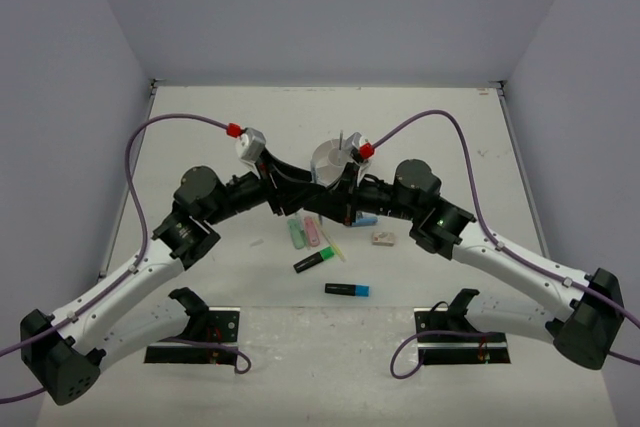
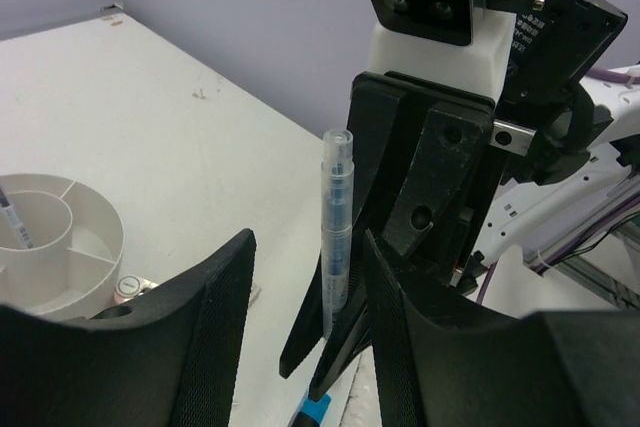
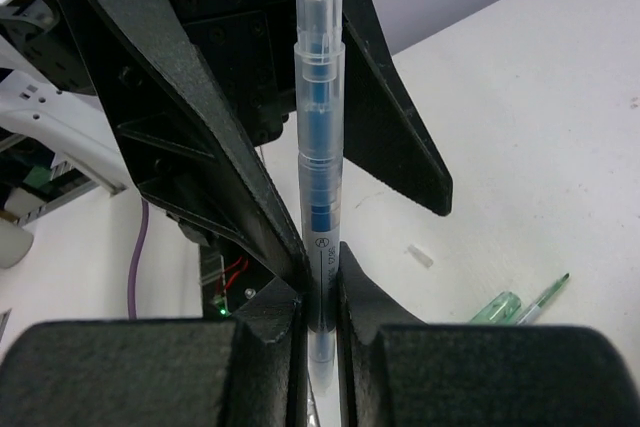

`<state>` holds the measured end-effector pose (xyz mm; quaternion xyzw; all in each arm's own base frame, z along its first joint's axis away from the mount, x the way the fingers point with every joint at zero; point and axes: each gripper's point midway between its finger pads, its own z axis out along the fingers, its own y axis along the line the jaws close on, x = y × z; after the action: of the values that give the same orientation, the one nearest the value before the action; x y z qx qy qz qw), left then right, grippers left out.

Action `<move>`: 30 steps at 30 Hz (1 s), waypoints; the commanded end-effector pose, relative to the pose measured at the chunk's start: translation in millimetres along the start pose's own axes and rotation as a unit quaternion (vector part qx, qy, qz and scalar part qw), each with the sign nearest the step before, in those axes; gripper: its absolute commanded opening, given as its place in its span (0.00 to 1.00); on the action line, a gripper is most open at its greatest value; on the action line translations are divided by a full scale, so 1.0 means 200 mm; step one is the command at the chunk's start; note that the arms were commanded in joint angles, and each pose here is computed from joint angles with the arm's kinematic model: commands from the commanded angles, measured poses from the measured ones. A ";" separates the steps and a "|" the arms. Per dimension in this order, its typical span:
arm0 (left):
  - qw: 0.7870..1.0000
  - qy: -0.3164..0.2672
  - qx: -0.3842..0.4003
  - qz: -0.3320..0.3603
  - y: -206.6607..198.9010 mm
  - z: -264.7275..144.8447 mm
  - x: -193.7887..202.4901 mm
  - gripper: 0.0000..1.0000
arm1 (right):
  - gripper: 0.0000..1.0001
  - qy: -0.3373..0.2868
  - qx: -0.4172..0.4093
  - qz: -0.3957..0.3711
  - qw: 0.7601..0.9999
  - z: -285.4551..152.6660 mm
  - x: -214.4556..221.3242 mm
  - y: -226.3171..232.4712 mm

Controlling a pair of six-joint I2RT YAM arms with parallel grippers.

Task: Sort the stationery into containers
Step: Close the pen cap on the pen.

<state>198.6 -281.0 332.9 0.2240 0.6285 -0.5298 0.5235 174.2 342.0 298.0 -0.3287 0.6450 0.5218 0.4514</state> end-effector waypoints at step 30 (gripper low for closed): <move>0.996 0.063 0.064 -0.010 -0.12 0.03 0.03 0.00 | 0.00 -0.107 -0.009 -0.069 0.992 -0.11 -0.43 0.16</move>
<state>184.6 -290.2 376.7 0.2874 0.5928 -0.5448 0.5188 154.8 332.4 295.8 -0.3624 0.6317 0.5273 0.4377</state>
